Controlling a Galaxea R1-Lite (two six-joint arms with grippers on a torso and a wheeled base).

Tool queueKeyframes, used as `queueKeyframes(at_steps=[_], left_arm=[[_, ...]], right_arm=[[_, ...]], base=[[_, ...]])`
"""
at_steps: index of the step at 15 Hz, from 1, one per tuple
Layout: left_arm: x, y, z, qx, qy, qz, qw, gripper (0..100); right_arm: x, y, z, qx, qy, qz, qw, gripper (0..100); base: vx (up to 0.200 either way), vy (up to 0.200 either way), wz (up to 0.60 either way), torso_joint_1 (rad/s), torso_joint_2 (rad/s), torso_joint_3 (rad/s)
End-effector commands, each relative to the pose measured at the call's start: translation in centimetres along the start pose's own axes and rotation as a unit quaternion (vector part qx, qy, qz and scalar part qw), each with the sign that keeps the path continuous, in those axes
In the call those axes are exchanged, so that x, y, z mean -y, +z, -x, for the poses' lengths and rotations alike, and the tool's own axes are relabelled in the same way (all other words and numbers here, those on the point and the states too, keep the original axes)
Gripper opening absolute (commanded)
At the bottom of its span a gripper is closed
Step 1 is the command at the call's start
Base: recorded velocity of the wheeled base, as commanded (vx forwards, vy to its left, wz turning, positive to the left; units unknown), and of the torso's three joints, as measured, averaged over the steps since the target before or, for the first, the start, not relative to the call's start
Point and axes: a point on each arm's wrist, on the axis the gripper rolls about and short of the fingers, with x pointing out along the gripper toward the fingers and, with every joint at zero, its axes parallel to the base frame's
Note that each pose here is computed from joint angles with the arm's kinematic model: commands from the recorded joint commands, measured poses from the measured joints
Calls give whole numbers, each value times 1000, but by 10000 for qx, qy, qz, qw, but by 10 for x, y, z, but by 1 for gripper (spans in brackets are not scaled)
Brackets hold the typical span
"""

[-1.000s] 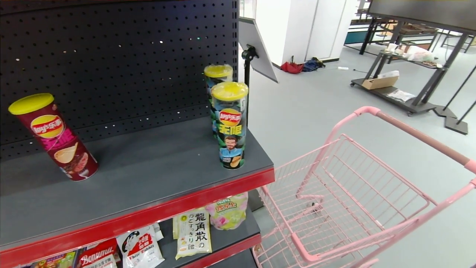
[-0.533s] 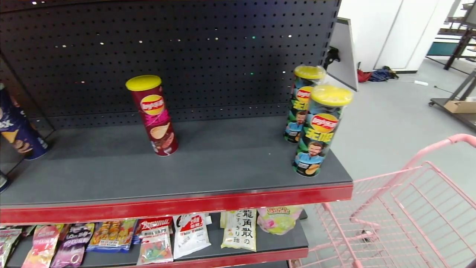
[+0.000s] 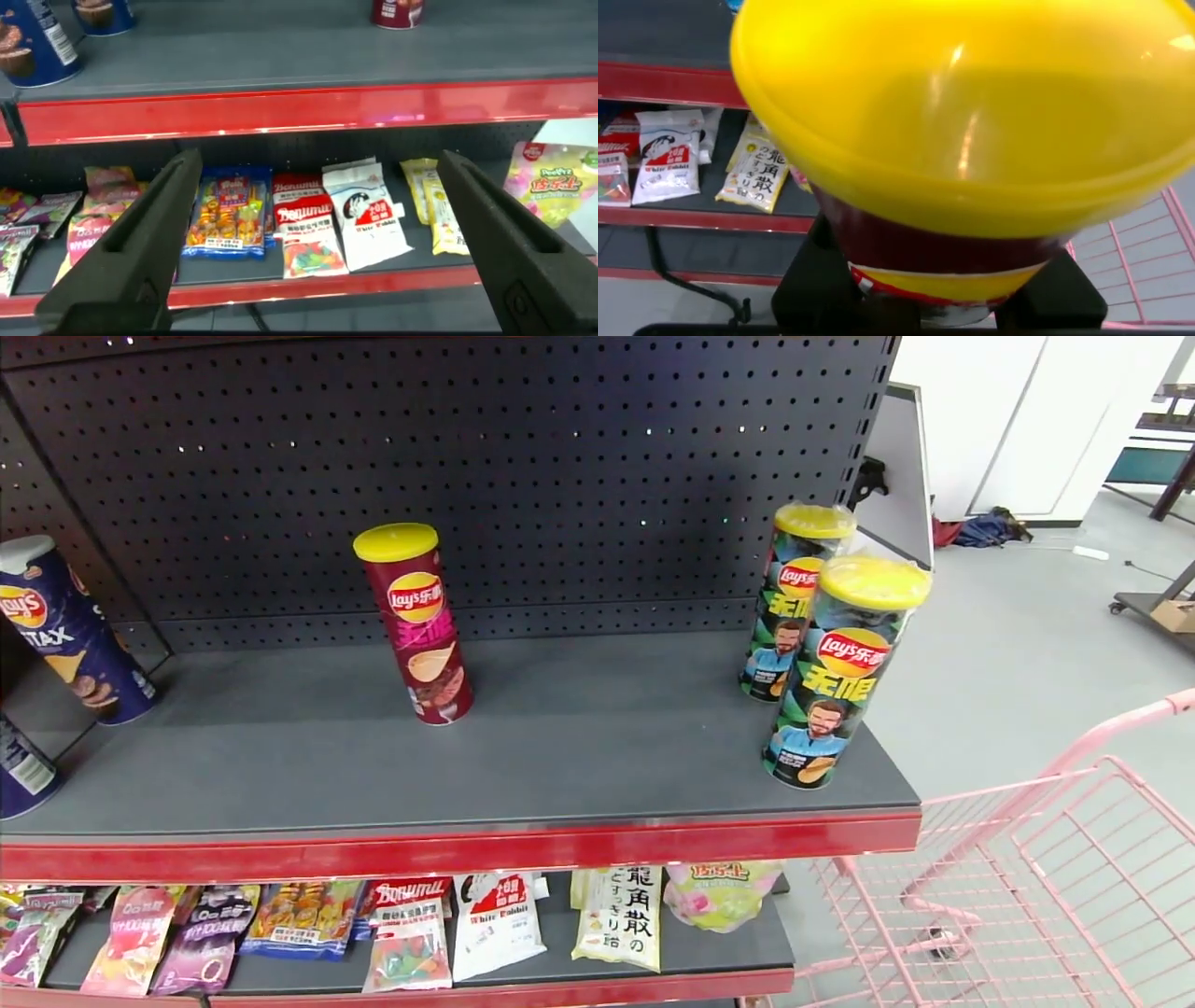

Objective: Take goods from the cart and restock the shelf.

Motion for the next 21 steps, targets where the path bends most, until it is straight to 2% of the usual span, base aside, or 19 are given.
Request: queueKeyframes(at_steps=[1,8,11,14,20,21], left_arm=[[0,0,0,-3,-1,-2,10000,100],[0,0,0,-3,-1,14,10000,100],[0,0,0,-3,-1,6,10000,100],[0,0,0,-3,-1,14,10000,100],[0,0,0,-3,-1,6,10000,100],[0,0,0,-3,-1,6,10000,100]], right_arm=[[0,-12,8,221,34,-20,9997,0],[-1,-18,15,457,324,-54,9984,0],[-2,-19,16,487,622,-49,9969,0],[-2,-23,15,475,653,-46,9967,0],[-3,-28,14,454,678,-41,9967,0],[-3,-28,14,438,679,-40,9967,0]], base=[[0,0,0,0,0,0],[0,200,0,0,2,0],[0,200,0,9,4,4],[0,200,0,2,1,2],[0,0,0,0,0,0],[200,0,0,2,-2,-2]])
